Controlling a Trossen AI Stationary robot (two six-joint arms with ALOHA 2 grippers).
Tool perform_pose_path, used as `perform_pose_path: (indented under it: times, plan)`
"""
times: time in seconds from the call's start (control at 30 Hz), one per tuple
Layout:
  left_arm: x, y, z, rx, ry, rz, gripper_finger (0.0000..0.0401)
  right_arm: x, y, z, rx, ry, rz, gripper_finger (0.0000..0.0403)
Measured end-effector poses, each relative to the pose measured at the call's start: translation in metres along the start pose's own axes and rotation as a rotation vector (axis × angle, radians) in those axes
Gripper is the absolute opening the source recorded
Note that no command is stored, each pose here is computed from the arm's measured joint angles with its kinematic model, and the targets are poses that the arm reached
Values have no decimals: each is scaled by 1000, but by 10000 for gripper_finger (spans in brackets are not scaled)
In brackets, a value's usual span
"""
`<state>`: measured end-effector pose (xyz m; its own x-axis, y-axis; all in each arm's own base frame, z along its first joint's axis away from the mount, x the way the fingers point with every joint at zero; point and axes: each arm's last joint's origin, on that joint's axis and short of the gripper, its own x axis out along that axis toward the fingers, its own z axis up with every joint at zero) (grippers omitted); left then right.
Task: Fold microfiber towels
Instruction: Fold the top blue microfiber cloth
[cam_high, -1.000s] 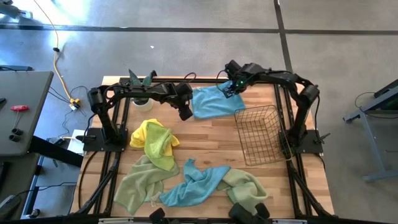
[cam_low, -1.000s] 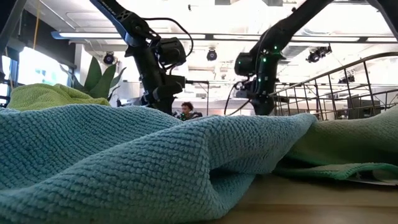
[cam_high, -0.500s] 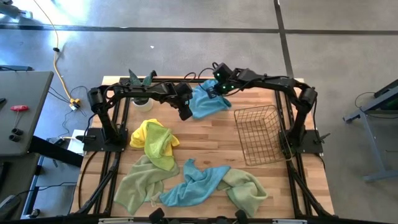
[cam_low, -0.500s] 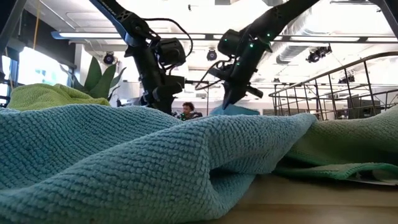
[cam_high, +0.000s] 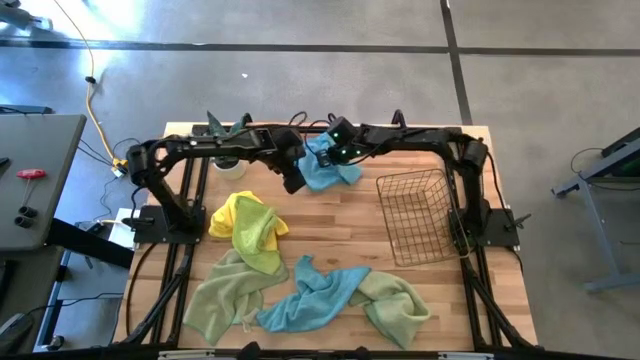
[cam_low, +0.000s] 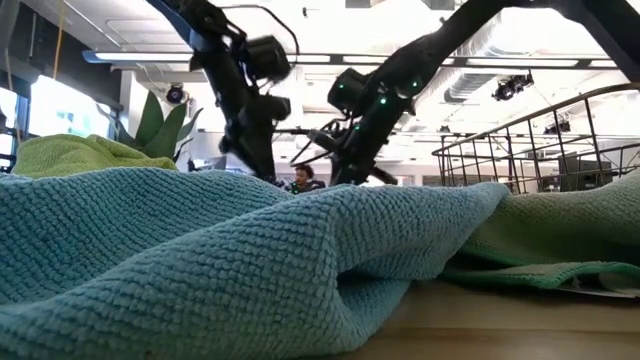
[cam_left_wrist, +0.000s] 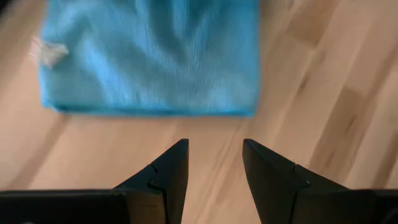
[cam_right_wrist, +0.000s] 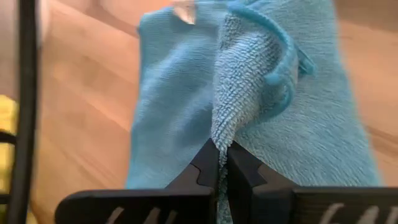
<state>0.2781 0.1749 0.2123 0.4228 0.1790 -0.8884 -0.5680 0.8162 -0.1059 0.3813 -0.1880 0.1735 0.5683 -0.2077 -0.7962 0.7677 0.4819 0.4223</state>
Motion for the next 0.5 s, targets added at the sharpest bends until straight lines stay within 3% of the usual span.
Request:
perform_pose_path:
  times: [0.3, 0.5]
  plan:
    - [-56, -1, 2, 11, -172, 33, 140, 22, 8, 4, 60, -88, 120, 0]
    - [-76, -1, -1, 5, -221, 72, 140, 40, 12, -2, 98, -77, 211, 0]
